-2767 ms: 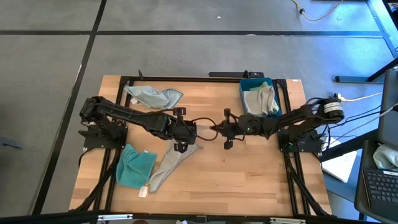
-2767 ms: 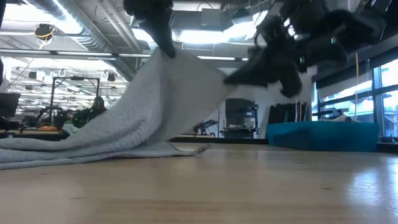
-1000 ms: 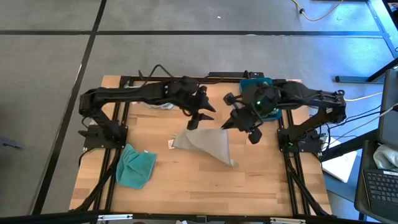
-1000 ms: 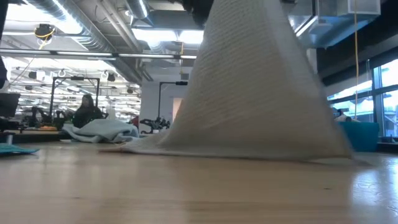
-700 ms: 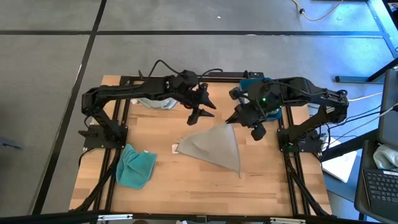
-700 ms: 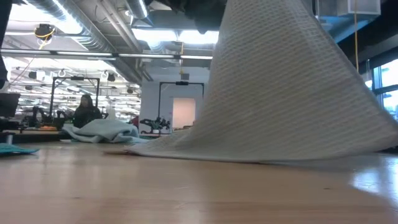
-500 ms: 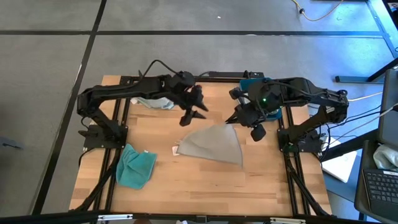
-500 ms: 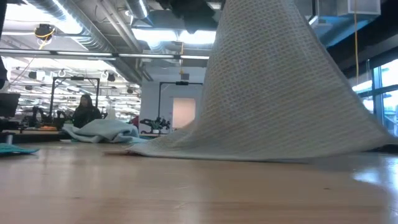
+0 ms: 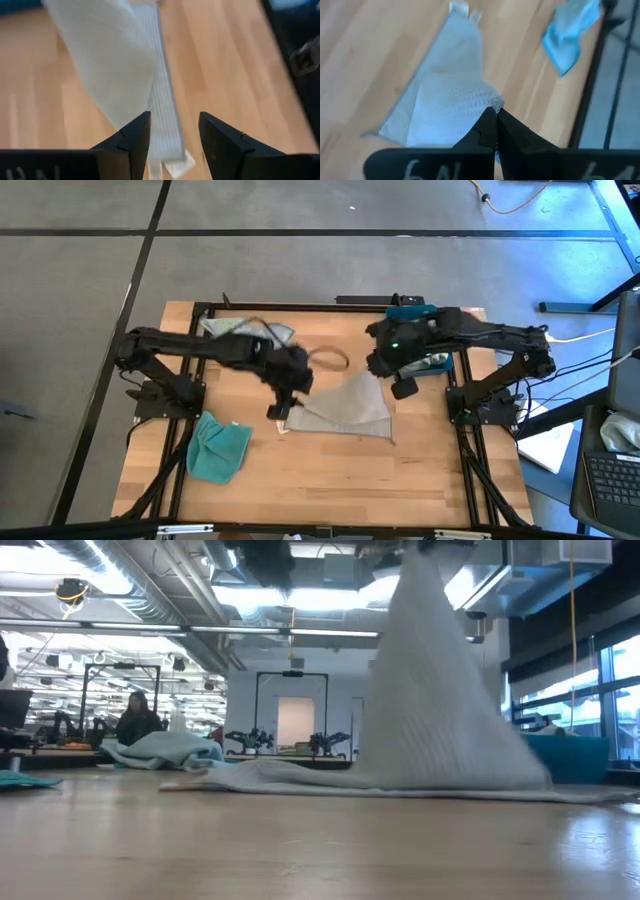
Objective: Fold microfiber towels
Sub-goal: Fold the grey microfiber cloth
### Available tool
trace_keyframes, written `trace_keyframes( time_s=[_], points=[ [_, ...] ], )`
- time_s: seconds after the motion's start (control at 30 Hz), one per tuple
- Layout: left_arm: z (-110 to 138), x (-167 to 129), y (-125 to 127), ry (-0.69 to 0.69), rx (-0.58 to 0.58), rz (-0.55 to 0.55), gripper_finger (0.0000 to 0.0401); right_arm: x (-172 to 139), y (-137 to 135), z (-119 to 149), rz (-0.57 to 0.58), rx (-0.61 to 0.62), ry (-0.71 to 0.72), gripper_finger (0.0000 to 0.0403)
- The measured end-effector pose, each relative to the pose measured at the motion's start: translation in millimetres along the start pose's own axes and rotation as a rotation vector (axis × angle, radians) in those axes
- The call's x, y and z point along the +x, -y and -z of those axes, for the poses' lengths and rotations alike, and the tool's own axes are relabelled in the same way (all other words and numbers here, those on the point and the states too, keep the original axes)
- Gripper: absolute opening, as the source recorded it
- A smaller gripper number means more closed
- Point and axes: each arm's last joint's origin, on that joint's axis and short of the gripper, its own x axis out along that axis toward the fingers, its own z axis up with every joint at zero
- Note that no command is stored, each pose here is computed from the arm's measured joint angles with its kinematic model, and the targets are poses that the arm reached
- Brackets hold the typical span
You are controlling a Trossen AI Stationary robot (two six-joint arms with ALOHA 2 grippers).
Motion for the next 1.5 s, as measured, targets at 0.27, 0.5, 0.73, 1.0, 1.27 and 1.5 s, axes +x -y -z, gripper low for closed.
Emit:
trace_keyframes(
  time_s=[0.27, 0.5, 0.73, 1.0, 1.27, 1.5],
  points=[
    [40.2, 55.5, 38.7, -0.091, 0.044, -0.097, 0.0158, 64.3, 16.1, 33.5, 0.021, -0.005, -0.079, 0.0006],
    [78.6, 93.4, 45.3, -0.066, 0.033, -0.105, 0.0158, 87.3, 38.4, 54.9, 0.100, -0.021, -0.053, 0.0007],
    [112.6, 116.2, 27.2, -0.024, -0.049, -0.227, 0.0158, 89.0, 64.1, 70.2, 0.182, 0.056, -0.034, 0.0028],
    [131.3, 127.3, 30.2, 0.043, -0.112, -0.169, 0.0158, 84.2, 86.6, 86.5, 0.262, 0.144, -0.034, 0.0103],
    [130.8, 128.6, 44.4, 0.085, -0.099, -0.173, 0.0158, 82.8, 82.2, 94.6, 0.211, 0.335, -0.076, 0.0237],
    [131.5, 128.6, 57.0, 0.086, -0.014, -0.190, 0.0158, 109.6, 6.7, 82.5, -0.239, 0.294, -0.125, 0.0243]
  ],
)
